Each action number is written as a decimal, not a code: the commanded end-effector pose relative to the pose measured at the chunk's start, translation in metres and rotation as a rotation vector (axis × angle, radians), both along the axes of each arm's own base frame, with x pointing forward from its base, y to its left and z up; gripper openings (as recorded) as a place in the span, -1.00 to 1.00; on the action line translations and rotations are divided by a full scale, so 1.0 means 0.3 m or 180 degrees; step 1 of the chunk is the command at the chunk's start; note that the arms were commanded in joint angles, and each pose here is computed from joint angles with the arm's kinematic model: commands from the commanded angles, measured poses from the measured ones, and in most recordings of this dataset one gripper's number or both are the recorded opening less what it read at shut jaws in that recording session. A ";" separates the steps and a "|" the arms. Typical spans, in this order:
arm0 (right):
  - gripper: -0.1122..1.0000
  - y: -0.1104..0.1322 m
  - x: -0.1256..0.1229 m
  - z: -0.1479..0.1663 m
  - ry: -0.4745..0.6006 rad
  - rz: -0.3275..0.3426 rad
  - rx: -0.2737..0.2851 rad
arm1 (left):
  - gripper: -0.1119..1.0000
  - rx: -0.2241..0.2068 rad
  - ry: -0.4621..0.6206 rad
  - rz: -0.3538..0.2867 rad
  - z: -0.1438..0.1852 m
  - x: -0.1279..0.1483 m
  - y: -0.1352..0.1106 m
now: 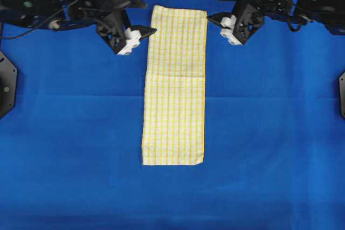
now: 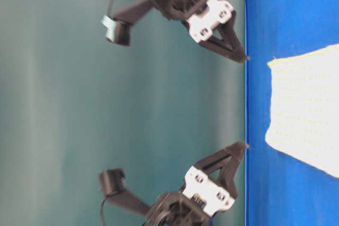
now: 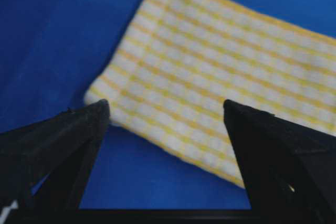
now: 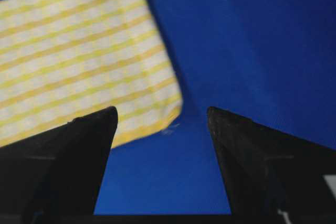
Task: Fold the yellow towel.
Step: 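Move both grippers to the strip's top end and grasp its corners, then fold the top end down toward the bottom end with both grippers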
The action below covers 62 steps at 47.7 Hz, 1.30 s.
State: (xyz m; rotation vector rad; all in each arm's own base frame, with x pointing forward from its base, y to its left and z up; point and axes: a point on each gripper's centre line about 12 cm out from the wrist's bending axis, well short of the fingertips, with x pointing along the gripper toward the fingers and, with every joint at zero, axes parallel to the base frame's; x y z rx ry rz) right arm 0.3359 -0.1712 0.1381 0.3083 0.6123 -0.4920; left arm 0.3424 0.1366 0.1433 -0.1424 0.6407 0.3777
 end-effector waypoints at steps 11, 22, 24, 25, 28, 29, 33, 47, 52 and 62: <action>0.51 -0.079 0.051 -0.070 -0.0023 -0.0109 0.0014 | 0.86 0.0009 0.0004 0.0193 -0.075 0.076 0.118; 0.50 -0.085 0.067 -0.108 -0.0007 -0.0170 0.0099 | 0.86 -0.0037 0.0075 0.0262 -0.161 0.090 0.148; 0.51 -0.082 0.068 -0.113 -0.0006 -0.0179 0.0117 | 0.86 -0.0045 0.0082 0.0269 -0.165 0.089 0.150; 0.50 -0.079 0.070 -0.113 -0.0010 -0.0181 0.0126 | 0.86 -0.0047 0.0086 0.0274 -0.167 0.088 0.152; 0.50 -0.068 0.075 -0.115 -0.0014 -0.0185 0.0155 | 0.86 -0.0055 0.0088 0.0296 -0.169 0.083 0.157; 0.50 -0.065 0.077 -0.118 -0.0010 -0.0187 0.0167 | 0.86 -0.0061 0.0091 0.0309 -0.171 0.081 0.161; 0.50 -0.054 0.084 -0.119 -0.0028 -0.0213 0.0214 | 0.85 -0.0063 0.0095 0.0328 -0.173 0.077 0.168; 0.48 -0.039 0.090 -0.162 0.0028 -0.0258 0.0320 | 0.59 -0.0079 0.0120 0.0336 -0.191 0.085 0.175; 0.43 -0.038 0.092 -0.175 0.0051 -0.0266 0.0340 | 0.28 -0.0097 0.0144 0.0338 -0.203 0.086 0.173; -0.42 -0.023 0.111 -0.171 0.0057 -0.0157 0.0278 | -0.60 -0.0126 0.0206 0.0332 -0.213 0.082 0.168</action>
